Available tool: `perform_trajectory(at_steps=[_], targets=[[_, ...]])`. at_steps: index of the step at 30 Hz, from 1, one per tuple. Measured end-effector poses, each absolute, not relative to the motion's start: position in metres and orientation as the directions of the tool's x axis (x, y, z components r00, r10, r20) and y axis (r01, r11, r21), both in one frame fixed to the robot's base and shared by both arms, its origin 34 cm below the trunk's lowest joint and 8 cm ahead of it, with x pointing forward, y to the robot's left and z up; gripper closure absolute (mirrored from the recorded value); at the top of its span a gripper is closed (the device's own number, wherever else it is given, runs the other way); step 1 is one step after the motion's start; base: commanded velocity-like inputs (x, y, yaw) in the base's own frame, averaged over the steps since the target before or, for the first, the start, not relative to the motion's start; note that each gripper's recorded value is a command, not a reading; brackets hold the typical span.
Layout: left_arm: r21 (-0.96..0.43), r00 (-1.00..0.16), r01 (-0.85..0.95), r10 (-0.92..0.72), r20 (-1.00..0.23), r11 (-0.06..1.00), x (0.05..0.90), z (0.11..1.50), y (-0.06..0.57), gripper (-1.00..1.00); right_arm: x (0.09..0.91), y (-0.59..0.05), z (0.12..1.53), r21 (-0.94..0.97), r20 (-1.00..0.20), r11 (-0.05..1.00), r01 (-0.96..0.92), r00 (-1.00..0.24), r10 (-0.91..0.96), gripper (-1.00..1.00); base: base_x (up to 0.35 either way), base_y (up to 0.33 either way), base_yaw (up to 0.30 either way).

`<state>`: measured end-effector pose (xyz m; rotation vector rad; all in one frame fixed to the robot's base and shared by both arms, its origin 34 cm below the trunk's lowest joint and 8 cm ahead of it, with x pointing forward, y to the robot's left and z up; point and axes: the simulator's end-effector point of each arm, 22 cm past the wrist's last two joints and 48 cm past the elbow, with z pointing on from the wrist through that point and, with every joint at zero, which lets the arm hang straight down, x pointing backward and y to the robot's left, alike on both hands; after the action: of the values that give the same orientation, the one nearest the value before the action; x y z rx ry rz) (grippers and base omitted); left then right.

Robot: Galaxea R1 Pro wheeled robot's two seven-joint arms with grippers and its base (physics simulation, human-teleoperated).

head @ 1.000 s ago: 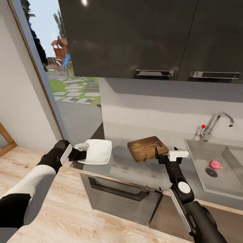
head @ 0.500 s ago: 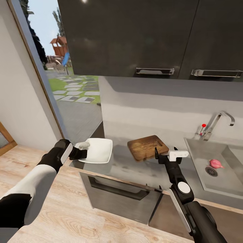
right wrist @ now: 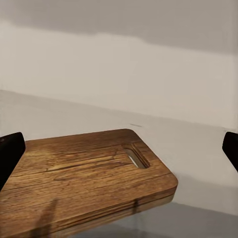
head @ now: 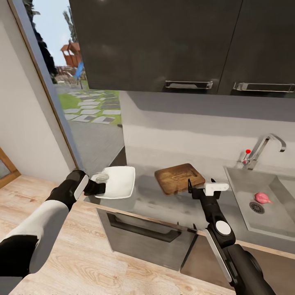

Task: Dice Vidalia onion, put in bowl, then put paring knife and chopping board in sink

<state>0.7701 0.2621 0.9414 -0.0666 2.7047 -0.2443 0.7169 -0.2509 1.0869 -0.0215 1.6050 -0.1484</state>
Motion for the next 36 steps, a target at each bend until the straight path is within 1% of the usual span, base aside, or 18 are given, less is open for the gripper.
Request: perform_trajectory(at_steps=[24,36], targets=[[-0.182,-0.902,-0.004,-0.082,-0.423,0.983,0.774,0.948,0.262,-1.0,0.717,-0.251,1.087,-0.109,-0.994,0.991,0.078,-0.041,-0.106,-1.0,0.0,0.0,0.0],[-0.16,-0.819,0.031,-0.066,-0.569,0.987,0.808,1.005,0.271,-1.0,0.717,-0.251,1.087,-0.109,-0.994,0.991,0.077,-0.041,-0.106,-1.0,0.0,0.0,0.0]])
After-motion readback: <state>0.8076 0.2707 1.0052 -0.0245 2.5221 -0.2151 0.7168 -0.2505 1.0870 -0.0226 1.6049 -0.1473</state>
